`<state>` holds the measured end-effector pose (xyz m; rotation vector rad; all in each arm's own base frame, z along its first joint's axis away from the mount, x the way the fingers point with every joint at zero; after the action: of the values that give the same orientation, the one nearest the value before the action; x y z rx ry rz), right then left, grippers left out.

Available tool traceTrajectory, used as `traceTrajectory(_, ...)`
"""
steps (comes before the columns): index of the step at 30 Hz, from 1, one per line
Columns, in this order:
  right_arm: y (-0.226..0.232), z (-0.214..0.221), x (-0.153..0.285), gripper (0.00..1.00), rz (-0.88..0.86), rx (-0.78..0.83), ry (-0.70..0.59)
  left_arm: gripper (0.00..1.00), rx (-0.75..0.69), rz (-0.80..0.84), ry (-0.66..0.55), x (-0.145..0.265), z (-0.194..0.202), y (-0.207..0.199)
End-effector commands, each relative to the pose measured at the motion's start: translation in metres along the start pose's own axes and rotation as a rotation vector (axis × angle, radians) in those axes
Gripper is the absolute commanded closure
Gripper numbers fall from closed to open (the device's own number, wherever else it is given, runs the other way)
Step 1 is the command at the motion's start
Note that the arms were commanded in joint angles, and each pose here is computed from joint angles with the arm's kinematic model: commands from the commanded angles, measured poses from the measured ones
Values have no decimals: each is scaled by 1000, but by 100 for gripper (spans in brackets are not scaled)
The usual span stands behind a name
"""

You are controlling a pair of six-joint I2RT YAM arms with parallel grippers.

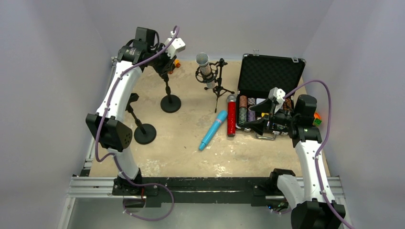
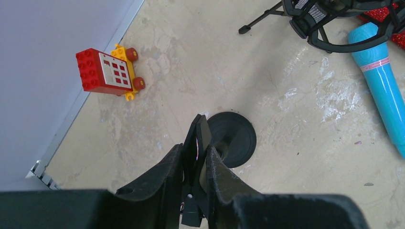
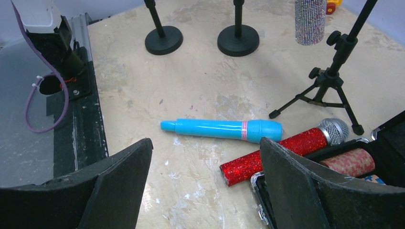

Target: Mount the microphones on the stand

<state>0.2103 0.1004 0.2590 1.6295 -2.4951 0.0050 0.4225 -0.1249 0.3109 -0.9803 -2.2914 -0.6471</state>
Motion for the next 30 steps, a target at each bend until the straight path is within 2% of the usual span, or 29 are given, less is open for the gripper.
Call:
traceTrajectory(1,1,-12,2,13,-19,47,-20,93,-20,-4,3,2,3,2)
traceTrajectory(4,1,-12,2,13,-20,48,-21,100,-25,1,-6,9,2,-3)
traceTrajectory(16,1,-12,3,13,-15,61,-18,100,20,123,-136,67,-2,-59)
traceTrajectory(27,4,-14,4,13,-12,78,-22,100,6,215,-205,94,-6,-107)
traceTrajectory(30,4,-14,4,13,-10,82,-22,100,-13,242,-187,96,-4,-121)
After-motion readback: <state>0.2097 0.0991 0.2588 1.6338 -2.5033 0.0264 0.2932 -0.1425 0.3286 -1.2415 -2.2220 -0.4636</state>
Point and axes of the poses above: each gripper's point midway between its finger pads, its own x axis back along the fingers, its own y axis along the line the jaws close on, z = x × y, the point moved 4 cm from there along x, back along the fingers, and after that the axes turned 2 degrees about x, right-handed, at the moved point
